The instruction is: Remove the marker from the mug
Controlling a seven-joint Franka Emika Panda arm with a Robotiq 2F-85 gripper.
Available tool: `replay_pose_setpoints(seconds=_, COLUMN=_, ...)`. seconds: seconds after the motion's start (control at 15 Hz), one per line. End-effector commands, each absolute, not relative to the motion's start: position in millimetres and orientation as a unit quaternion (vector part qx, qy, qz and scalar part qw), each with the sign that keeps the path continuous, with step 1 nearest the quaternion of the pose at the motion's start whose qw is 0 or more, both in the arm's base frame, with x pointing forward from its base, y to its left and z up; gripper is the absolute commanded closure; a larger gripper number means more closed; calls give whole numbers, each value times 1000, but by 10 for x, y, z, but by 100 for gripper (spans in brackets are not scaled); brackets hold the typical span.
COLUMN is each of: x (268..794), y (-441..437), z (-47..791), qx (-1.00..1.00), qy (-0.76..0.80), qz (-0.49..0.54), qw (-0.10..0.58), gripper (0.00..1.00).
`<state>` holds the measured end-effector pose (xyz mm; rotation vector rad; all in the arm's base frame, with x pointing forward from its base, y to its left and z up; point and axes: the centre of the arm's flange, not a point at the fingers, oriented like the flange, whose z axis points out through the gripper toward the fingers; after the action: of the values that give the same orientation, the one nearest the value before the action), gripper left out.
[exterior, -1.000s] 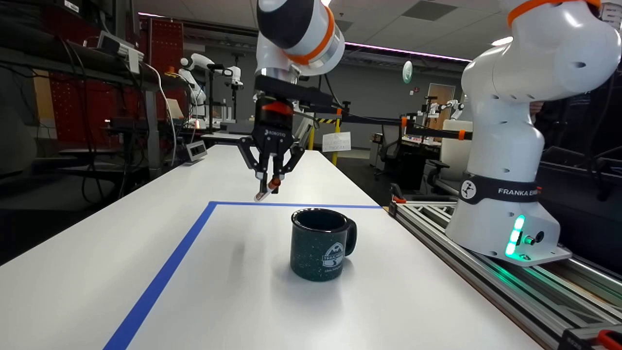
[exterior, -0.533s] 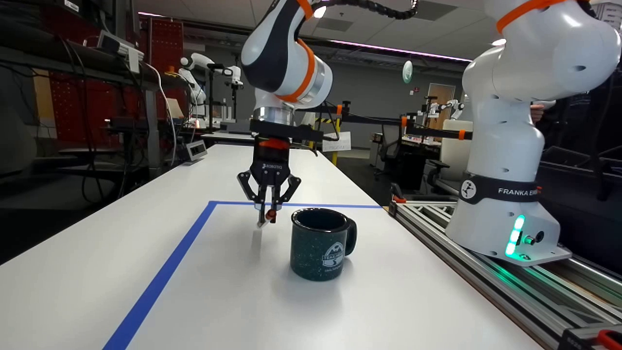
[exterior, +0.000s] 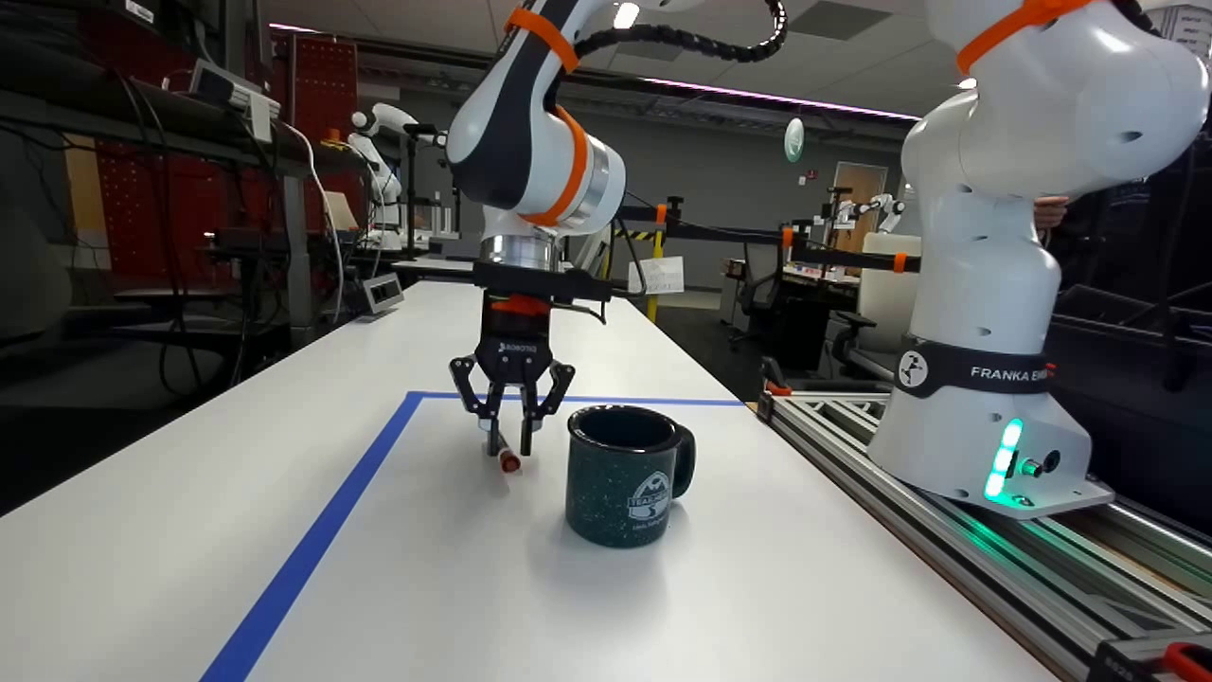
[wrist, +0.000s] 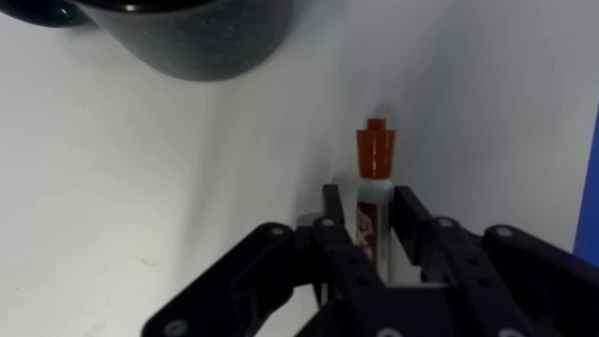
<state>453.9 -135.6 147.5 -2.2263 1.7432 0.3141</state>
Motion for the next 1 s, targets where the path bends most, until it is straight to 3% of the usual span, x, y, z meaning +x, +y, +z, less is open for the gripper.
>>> replay_pose_setpoints(seconds=0.0, x=4563, y=-1314, z=1478, qx=-777, qy=597, qz=149, qw=130, gripper=32)
replay_pose_setpoints(seconds=0.27, x=4494, y=-1180, z=1873, qx=-807, qy=565, qz=163, qw=59, gripper=3)
replay_pose_setpoints(seconds=0.33, x=4497, y=-1153, z=1994, qx=-819, qy=550, qz=160, qw=36, gripper=0)
replay_pose_setpoints(seconds=0.53, x=4545, y=-1058, z=2375, qx=-866, qy=482, qz=131, qw=-19, gripper=0)
replay_pose_setpoints(seconds=0.8, x=4550, y=-876, z=2747, qx=-914, qy=402, qz=58, qw=-2, gripper=0)
replay_pose_setpoints(seconds=0.93, x=4720, y=-923, z=2607, qx=-903, qy=423, qz=79, qw=-10, gripper=0)
